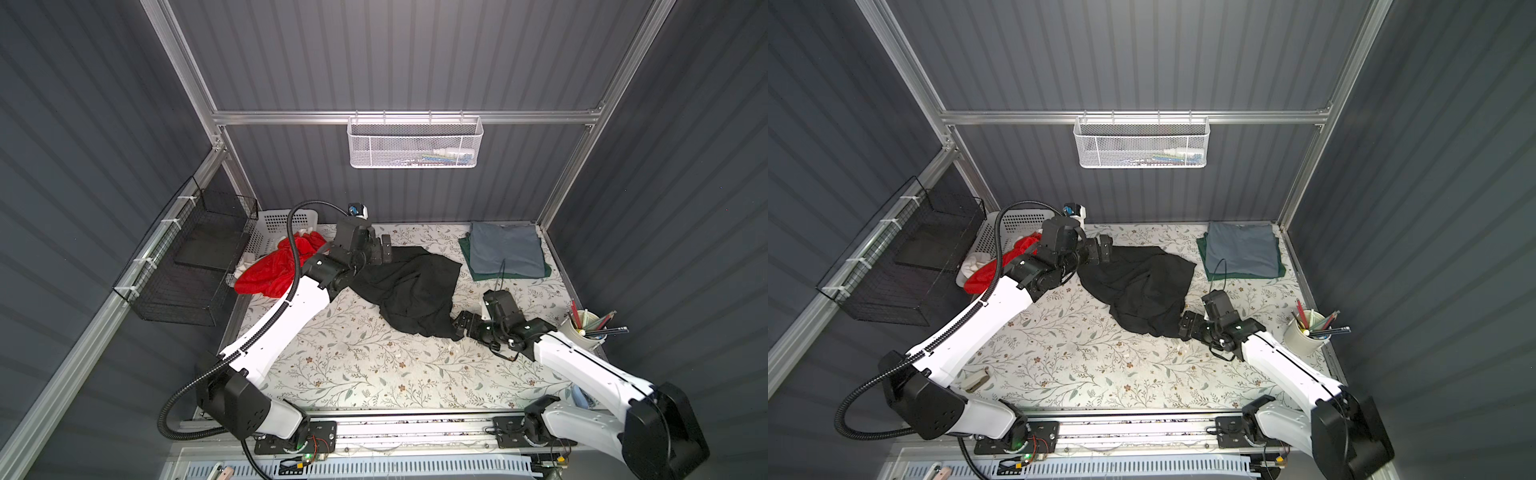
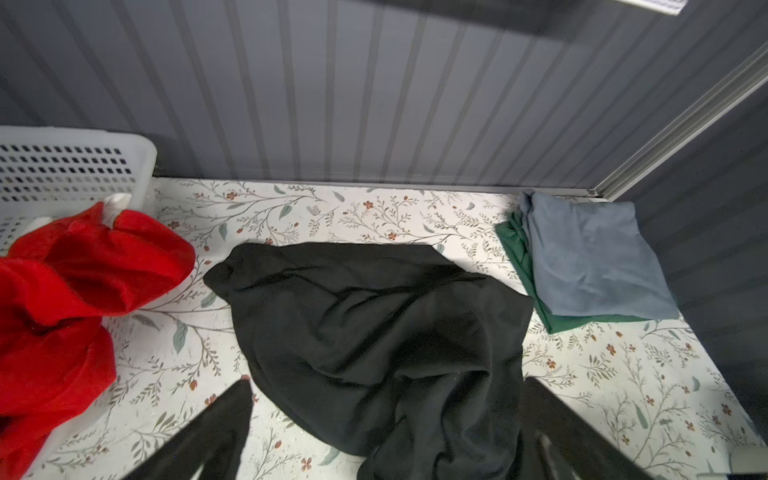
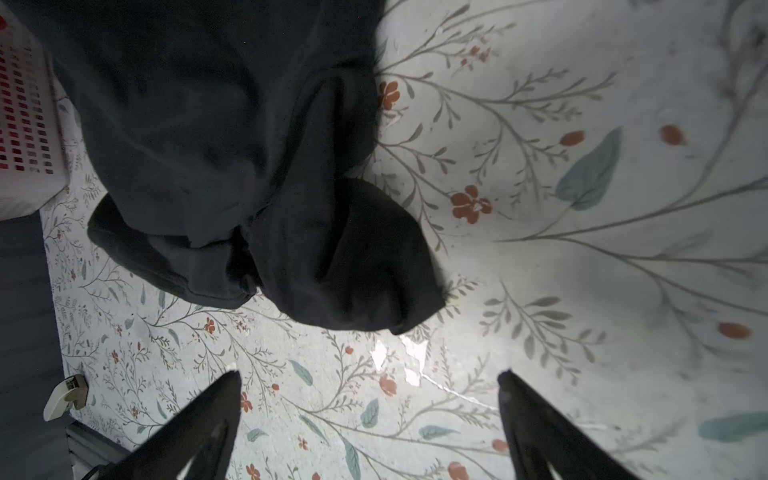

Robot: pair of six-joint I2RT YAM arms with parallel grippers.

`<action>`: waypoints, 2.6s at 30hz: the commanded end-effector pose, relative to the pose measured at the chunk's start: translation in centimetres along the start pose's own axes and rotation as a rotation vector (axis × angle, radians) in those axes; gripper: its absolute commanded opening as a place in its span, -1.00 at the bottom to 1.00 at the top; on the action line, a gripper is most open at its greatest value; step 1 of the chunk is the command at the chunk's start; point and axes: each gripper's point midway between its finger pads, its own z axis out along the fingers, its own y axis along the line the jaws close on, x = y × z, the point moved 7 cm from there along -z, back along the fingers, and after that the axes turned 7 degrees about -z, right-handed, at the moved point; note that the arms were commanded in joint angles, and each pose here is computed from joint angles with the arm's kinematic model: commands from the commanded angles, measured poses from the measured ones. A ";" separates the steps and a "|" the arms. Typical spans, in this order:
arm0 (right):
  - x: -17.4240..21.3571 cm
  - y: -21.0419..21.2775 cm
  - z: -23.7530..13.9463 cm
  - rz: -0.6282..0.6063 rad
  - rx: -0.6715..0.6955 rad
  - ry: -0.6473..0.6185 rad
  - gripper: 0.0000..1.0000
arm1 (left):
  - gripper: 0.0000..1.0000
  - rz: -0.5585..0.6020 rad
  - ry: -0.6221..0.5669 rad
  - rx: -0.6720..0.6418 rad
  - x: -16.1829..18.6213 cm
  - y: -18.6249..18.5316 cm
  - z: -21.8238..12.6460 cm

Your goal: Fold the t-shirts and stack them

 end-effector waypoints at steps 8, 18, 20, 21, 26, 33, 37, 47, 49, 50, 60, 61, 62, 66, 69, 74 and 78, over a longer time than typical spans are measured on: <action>-0.8 1.8 4.3 -0.026 -0.005 0.009 0.23 | 0.99 -0.041 0.045 -0.035 2.6 2.1 0.4; -3.2 3.1 3.9 -0.091 0.038 0.001 -0.77 | 0.99 -0.033 0.085 -0.080 4.4 3.5 1.1; -4.1 3.8 2.7 -0.110 0.037 -0.026 -0.96 | 0.99 -0.026 0.085 -0.096 4.7 3.9 1.0; -4.7 4.1 1.9 -0.115 0.043 -0.047 -1.00 | 1.00 -0.022 0.085 -0.106 4.8 4.0 1.1; -6.9 5.1 -2.6 -0.124 0.047 -0.142 -1.00 | 0.99 -0.010 0.100 -0.121 5.7 4.6 1.1; -8.8 5.5 -9.2 -0.113 0.053 -0.296 -1.00 | 1.00 -0.005 0.148 -0.047 7.3 4.2 1.6; -9.0 4.9 -11.4 -0.104 0.087 -0.329 -1.00 | 0.99 -0.028 0.179 0.021 8.6 3.2 1.9; -8.7 3.5 -12.4 -0.061 0.090 -0.349 -1.00 | 0.99 -0.031 0.239 0.199 12.7 -1.3 1.1; -8.7 3.0 -12.2 -0.049 0.094 -0.343 -1.00 | 0.99 -0.018 0.257 0.218 14.0 -2.3 1.2; -8.7 2.9 -12.2 -0.046 0.092 -0.343 -1.00 | 0.99 -0.011 0.269 0.228 14.6 -2.8 1.3; -9.2 1.2 -11.3 0.022 0.061 -0.328 -1.00 | 0.91 0.034 0.414 0.323 20.8 -7.5 3.9; -9.2 1.0 -11.2 0.028 0.062 -0.328 -1.00 | 0.91 0.043 0.424 0.323 21.3 -7.8 4.2; -9.2 0.8 -11.1 0.034 0.061 -0.326 -1.00 | 0.91 0.047 0.432 0.324 21.6 -8.1 4.5; -9.2 0.1 -10.9 0.060 0.055 -0.323 -1.00 | 0.90 0.061 0.480 0.329 23.3 -9.1 5.9; -9.2 -0.2 -10.7 0.081 0.031 -0.319 -1.00 | 0.90 0.073 0.507 0.324 24.5 -9.5 7.0; -9.0 -0.7 -10.5 0.099 0.024 -0.315 -1.00 | 0.85 0.082 0.566 0.320 26.2 -10.1 8.7; -8.8 -1.2 -10.3 0.121 0.017 -0.308 -1.00 | 0.78 0.094 0.595 0.291 27.1 -10.2 9.7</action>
